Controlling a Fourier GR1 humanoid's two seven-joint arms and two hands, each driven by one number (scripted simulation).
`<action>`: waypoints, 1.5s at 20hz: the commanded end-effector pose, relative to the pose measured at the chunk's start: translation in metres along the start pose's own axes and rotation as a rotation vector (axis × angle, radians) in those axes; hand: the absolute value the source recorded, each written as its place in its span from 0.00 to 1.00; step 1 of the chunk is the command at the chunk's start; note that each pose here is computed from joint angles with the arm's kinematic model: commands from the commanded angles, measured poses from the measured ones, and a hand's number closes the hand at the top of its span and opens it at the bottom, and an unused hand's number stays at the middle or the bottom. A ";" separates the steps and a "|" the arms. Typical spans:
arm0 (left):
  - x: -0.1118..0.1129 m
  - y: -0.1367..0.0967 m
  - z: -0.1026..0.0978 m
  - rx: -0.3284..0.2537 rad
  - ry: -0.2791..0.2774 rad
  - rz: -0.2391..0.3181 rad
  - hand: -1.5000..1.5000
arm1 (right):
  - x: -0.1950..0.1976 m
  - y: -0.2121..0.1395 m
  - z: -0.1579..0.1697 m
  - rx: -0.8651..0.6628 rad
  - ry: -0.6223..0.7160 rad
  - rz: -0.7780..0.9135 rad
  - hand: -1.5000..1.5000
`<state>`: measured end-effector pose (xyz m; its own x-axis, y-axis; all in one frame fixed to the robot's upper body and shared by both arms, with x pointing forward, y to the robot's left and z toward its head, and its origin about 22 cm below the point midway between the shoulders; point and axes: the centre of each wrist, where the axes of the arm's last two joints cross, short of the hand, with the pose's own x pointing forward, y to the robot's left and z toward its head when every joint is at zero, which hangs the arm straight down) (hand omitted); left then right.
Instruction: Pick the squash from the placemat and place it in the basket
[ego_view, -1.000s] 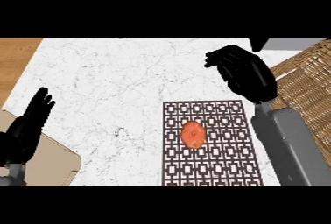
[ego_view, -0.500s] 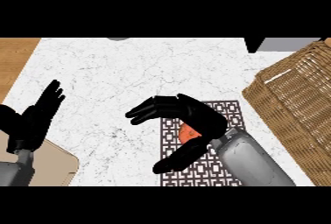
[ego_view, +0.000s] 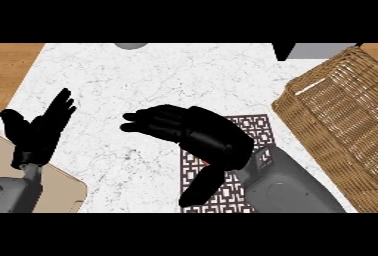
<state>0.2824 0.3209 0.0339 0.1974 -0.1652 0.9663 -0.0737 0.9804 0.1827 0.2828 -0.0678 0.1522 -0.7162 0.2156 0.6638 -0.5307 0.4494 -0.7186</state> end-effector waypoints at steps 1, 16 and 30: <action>-0.005 -0.006 0.004 -0.004 0.006 -0.002 0.50 | 0.010 -0.049 0.004 -0.006 0.230 0.347 0.00; -0.006 -0.017 -0.013 0.010 0.008 -0.005 0.50 | 0.043 -0.151 0.017 0.324 0.479 0.312 0.00; -0.018 0.001 -0.003 -0.007 -0.003 0.012 0.50 | -0.023 -0.130 0.107 0.202 0.371 0.096 0.00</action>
<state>0.2923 0.3151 0.0313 0.1877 -0.1619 0.9688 -0.0673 0.9819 0.1772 0.3223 -0.2138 0.2341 -0.5783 0.5783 0.5754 -0.5650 0.2248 -0.7939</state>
